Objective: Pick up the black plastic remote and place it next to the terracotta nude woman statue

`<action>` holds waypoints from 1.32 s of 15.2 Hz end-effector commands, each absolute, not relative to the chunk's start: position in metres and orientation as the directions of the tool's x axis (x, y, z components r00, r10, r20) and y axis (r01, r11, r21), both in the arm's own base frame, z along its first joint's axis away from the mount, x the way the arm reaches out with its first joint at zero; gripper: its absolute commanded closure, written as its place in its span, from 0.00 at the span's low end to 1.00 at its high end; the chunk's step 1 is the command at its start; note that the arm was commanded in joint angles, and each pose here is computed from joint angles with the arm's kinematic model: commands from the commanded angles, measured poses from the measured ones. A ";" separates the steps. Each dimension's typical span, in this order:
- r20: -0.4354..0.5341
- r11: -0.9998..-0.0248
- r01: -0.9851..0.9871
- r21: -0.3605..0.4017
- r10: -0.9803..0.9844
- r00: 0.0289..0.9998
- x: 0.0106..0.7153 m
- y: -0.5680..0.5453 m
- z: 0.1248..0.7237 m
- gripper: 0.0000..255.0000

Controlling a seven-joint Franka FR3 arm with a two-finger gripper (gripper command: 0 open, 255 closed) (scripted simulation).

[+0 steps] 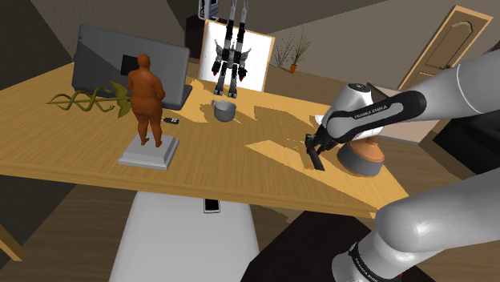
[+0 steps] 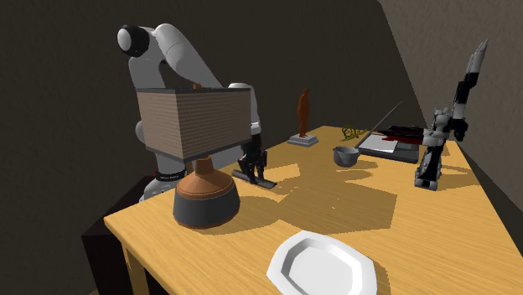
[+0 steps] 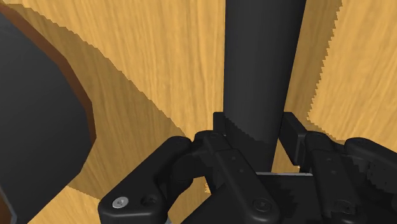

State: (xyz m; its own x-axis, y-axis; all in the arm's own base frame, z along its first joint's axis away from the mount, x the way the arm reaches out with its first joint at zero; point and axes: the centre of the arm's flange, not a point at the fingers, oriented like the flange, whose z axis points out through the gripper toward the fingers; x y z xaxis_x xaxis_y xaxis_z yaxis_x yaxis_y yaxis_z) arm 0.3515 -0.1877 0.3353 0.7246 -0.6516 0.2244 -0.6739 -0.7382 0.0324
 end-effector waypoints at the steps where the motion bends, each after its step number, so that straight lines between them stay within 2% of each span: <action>1: 0.224 -0.738 -0.674 0.032 -0.652 0.725 0.351 -0.188 0.345 1.00; 20: 0.224 -0.738 -0.674 0.032 -0.652 0.725 0.351 -0.188 0.445 1.00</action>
